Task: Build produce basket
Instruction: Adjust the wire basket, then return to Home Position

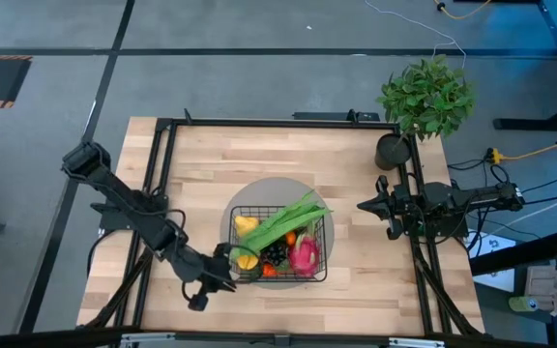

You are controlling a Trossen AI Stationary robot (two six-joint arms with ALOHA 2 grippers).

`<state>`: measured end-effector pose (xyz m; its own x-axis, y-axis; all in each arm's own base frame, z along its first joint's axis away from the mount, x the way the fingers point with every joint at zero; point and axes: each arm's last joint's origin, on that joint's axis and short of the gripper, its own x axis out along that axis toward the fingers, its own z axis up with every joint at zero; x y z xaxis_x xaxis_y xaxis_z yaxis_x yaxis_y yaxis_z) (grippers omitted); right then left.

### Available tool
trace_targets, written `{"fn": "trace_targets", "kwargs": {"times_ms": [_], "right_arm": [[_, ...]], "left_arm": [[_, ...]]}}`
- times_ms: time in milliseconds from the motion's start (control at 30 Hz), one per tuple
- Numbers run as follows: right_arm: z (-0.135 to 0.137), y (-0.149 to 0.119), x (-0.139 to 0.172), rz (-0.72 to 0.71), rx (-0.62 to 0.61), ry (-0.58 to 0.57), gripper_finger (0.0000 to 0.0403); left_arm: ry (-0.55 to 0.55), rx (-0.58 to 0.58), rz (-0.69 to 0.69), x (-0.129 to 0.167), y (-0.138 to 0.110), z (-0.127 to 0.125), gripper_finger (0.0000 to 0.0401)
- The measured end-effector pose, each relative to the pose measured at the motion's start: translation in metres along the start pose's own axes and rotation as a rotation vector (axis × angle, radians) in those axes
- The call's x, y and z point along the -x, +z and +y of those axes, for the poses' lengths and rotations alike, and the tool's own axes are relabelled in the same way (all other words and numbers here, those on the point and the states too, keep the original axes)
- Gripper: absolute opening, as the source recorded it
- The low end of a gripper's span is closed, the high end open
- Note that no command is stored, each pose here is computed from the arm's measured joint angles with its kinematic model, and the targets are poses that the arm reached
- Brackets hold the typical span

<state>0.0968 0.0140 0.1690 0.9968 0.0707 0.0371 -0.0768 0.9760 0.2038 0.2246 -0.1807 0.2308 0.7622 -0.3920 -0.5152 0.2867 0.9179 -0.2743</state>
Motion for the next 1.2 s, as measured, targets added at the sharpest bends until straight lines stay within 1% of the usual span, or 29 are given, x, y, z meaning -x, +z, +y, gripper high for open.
{"fn": "trace_targets", "kwargs": {"times_ms": [167, 367, 900, 1067, 1200], "right_arm": [[0.000, 0.000, 0.000, -0.001, 0.000, 0.000, 0.0005], [0.000, 0.000, 0.000, -0.001, 0.000, 0.000, 0.0005], [0.000, 0.000, 0.000, 0.000, 0.000, 0.000, 0.0005], [0.000, 0.000, 0.000, 0.000, 0.000, 0.000, 0.0005], [0.000, 0.000, 0.000, 0.000, 0.000, 0.000, 0.0005]], "left_arm": [[0.007, 0.002, 0.015, 0.000, -0.002, 0.000, 0.0029], [0.054, 0.071, 0.072, 0.000, -0.006, 0.007, 0.0029], [0.104, 0.081, 0.085, -0.001, -0.005, 0.016, 0.0029], [0.100, 0.099, 0.076, -0.001, -0.005, 0.016, 0.0029], [0.056, 0.098, 0.002, 0.008, 0.004, 0.011, 0.0029]]}}
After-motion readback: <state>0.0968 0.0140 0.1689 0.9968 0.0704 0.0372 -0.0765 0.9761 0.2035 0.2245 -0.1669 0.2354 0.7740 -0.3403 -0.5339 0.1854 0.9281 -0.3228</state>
